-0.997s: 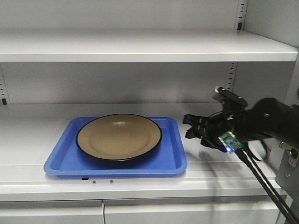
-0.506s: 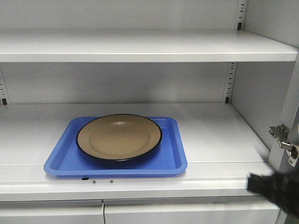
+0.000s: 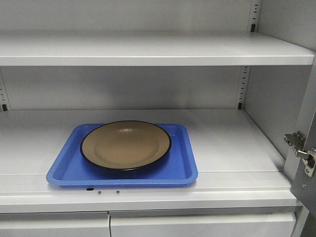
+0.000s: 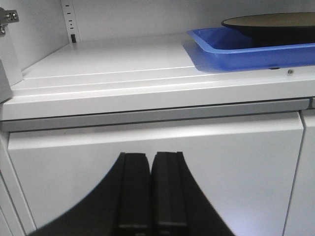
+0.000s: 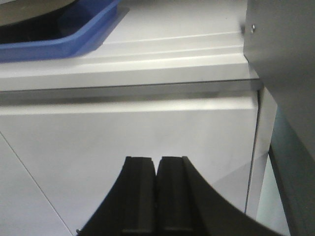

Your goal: Place disk in tray to left cabinet

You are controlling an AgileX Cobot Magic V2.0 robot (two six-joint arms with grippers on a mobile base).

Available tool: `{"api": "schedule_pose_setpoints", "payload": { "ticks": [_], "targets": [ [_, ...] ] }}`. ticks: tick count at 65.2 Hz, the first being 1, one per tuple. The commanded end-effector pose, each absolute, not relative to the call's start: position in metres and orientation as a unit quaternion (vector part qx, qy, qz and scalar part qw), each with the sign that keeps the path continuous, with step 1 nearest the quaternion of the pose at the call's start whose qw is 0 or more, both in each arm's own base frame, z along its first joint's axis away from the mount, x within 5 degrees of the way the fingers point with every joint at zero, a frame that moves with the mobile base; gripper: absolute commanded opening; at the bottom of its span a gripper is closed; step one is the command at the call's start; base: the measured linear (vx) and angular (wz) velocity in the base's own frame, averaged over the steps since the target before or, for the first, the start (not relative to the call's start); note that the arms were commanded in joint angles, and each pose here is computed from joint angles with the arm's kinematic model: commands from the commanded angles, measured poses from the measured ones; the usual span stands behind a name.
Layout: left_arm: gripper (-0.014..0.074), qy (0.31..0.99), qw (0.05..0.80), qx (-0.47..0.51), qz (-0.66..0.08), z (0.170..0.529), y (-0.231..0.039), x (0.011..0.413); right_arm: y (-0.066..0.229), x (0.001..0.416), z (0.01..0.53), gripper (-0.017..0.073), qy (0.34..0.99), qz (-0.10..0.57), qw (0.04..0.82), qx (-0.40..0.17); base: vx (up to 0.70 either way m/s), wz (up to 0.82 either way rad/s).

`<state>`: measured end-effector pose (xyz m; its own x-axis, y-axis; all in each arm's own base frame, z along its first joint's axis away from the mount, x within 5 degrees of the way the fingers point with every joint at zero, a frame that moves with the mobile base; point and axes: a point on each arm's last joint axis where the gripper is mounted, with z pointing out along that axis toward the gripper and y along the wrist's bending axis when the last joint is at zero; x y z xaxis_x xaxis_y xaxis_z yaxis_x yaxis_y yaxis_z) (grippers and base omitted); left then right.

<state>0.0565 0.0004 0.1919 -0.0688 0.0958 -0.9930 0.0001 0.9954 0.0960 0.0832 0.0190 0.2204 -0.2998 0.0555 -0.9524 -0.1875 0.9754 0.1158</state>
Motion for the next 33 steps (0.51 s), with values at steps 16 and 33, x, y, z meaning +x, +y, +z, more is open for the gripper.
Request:
{"api": "schedule_pose_setpoints", "payload": {
  "ticks": [16,33],
  "targets": [
    [-0.0006,0.705,0.708,0.033,0.036,0.193,0.000,0.056,0.013,0.062,0.182,-0.0005,0.754,0.076,0.649,-0.068,0.00,0.00],
    [-0.0006,0.705,0.708,0.033,0.036,0.193,0.000,0.056,0.008,0.056,0.186,-0.0006,0.728,0.045,0.682,-0.054,0.00,0.00]
  ]
}}
